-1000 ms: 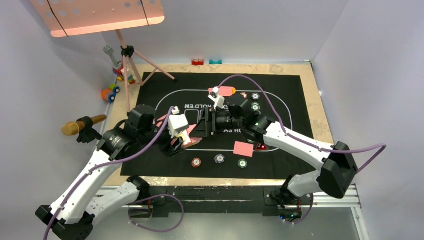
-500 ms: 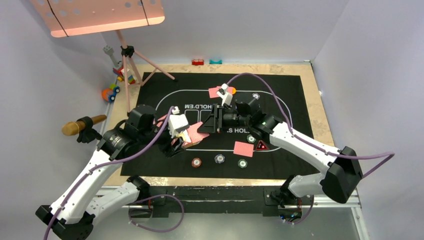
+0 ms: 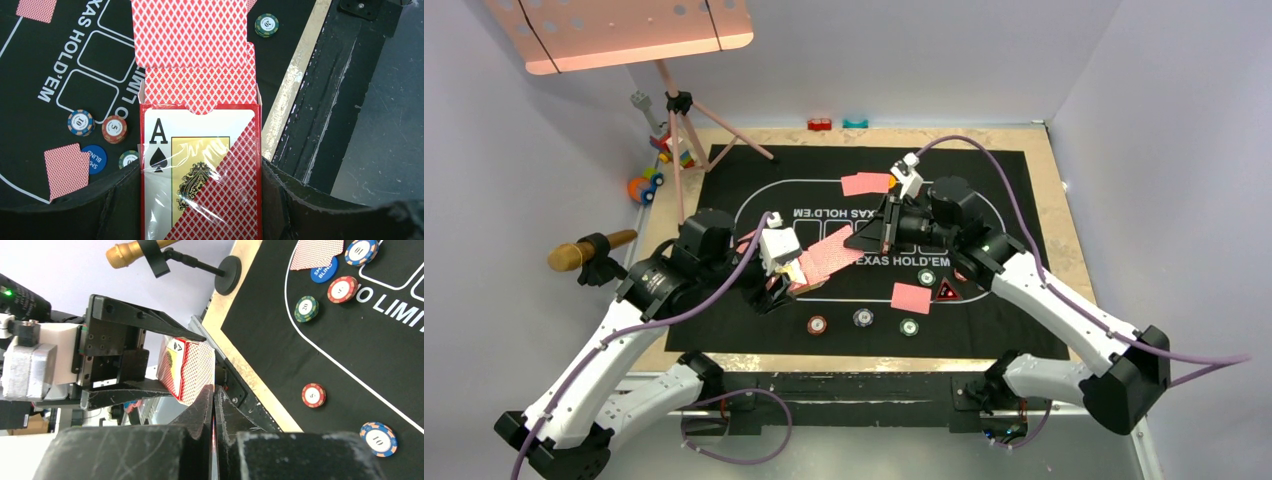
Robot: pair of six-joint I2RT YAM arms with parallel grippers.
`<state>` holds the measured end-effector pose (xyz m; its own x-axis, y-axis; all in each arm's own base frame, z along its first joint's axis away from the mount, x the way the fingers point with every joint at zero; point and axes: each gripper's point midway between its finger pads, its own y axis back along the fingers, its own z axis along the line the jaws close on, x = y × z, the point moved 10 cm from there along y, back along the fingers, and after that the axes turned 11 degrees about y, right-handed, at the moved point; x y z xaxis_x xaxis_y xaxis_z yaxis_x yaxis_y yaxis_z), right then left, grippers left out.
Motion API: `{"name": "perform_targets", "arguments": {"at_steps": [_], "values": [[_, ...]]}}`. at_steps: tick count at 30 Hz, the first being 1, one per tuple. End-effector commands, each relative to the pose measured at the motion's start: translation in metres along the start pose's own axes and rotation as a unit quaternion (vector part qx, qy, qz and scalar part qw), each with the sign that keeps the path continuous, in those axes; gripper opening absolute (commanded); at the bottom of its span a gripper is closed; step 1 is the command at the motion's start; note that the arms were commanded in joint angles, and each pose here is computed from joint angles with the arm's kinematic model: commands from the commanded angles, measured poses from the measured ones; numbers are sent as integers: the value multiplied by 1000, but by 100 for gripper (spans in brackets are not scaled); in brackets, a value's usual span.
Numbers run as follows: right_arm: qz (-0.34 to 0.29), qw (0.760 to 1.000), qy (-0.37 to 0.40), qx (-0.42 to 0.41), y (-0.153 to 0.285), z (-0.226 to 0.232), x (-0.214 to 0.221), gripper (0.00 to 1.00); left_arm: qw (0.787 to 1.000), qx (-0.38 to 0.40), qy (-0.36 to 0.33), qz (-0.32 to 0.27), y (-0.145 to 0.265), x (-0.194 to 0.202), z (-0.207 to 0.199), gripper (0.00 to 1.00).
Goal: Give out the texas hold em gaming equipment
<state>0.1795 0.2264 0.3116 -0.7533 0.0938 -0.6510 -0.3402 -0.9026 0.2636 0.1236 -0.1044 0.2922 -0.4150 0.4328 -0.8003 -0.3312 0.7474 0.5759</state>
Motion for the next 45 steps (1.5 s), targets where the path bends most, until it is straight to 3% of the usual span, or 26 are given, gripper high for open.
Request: {"name": "perform_targets", "arguments": {"at_steps": [1, 8, 10, 18, 28, 37, 41, 45], "values": [[-31, 999, 12, 2, 22, 9, -12, 0, 998, 3, -19, -57, 11, -20, -4, 0], [-43, 994, -4, 99, 51, -29, -6, 0, 998, 2, -19, -55, 12, -19, -5, 0], [-30, 985, -37, 168, 53, -74, 20, 0, 998, 2, -19, -55, 13, -19, -5, 0], [12, 955, -85, 285, 42, -148, 74, 0, 998, 3, -21, -55, 15, -19, -6, 0], [12, 929, -108, 353, 50, -168, 94, 1, 998, 3, -20, -53, 14, -18, -5, 0], [52, 925, -125, 354, 60, -156, 100, 48, 998, 7, -19, -55, 12, -20, -5, 0], [54, 917, -112, 380, 70, -146, 91, 58, 998, 7, -20, -54, 12, -21, -5, 0], [8, 917, -71, 393, 84, -122, 61, 67, 998, 10, -19, -53, 11, -20, -5, 0]]}}
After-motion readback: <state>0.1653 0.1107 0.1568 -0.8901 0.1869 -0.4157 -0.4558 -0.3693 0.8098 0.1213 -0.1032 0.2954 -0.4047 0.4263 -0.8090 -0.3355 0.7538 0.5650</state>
